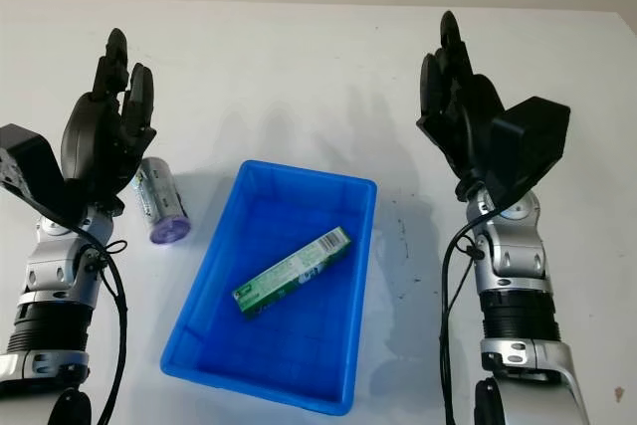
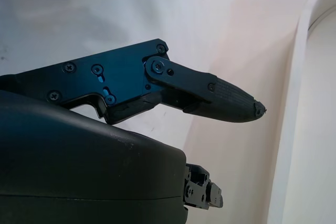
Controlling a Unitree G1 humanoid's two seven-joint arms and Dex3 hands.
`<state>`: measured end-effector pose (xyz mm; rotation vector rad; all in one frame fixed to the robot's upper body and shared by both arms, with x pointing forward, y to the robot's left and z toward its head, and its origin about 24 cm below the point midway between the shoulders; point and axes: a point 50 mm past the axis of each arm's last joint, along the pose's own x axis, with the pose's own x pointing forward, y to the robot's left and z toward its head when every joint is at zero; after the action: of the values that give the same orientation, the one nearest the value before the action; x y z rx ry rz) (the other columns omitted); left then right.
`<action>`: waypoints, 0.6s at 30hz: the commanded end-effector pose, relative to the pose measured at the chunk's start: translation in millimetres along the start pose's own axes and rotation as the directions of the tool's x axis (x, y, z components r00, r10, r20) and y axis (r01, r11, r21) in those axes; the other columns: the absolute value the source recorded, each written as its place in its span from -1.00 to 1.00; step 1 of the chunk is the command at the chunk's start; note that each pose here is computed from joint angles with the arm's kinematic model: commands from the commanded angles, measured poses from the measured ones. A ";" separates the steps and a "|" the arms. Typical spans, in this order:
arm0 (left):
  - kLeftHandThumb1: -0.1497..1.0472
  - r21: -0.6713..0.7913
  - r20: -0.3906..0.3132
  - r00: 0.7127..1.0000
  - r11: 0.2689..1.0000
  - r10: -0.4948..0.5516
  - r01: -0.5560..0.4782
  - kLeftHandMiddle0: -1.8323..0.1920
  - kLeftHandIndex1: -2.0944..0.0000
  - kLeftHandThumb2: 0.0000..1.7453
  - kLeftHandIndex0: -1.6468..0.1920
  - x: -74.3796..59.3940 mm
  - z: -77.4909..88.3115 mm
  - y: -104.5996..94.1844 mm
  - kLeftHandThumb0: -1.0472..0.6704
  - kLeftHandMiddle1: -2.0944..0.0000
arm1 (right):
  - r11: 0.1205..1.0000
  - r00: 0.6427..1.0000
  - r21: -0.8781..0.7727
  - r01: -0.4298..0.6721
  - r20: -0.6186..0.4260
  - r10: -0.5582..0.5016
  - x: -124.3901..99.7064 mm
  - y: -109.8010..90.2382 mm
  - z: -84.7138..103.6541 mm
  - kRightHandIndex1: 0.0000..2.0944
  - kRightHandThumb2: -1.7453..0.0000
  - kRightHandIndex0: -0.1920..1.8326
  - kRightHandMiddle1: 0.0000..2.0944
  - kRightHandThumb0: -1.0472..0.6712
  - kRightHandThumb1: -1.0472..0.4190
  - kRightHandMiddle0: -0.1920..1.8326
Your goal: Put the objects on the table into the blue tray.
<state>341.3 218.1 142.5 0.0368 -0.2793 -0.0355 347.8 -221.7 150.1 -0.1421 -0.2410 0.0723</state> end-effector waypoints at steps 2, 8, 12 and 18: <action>1.00 0.019 0.028 1.000 1.000 -0.005 0.004 1.00 1.00 -0.37 1.00 3.2 7.8 1.1 -0.49 1.00 | 1.000 1.000 -0.007 0.022 -0.004 -0.022 -2.3 -4.6 -4.5 -1.00 0.16 -1.00 -1.00 -0.59 -1.00 -1.00; 1.00 0.073 0.052 0.998 0.997 -0.028 0.025 1.00 1.00 -0.36 1.00 2.9 14.6 4.8 -0.48 1.00 | 1.000 1.000 -0.012 0.029 -0.004 -0.029 -3.1 -4.9 -2.6 -1.00 0.18 -1.00 -1.00 -0.59 -1.00 -1.00; 1.00 0.214 0.154 0.983 0.975 -0.097 0.063 1.00 1.00 -0.44 1.00 2.0 46.6 11.3 -0.42 1.00 | 1.000 1.000 -0.017 0.024 0.000 -0.024 -4.6 -5.1 -1.4 -1.00 0.16 -1.00 -1.00 -0.58 -1.00 -1.00; 1.00 0.564 0.188 0.947 0.818 -0.261 0.113 0.93 0.95 -0.68 0.91 -1.0 108.4 25.7 -0.49 0.95 | 1.000 1.000 -0.017 0.020 0.001 -0.020 -6.4 -3.5 -0.7 -1.00 0.15 -1.00 -1.00 -0.58 -1.00 -1.00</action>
<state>315.7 242.5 230.6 0.5773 -0.5068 -0.1390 344.9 -224.8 146.8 -0.1532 -0.2334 0.0547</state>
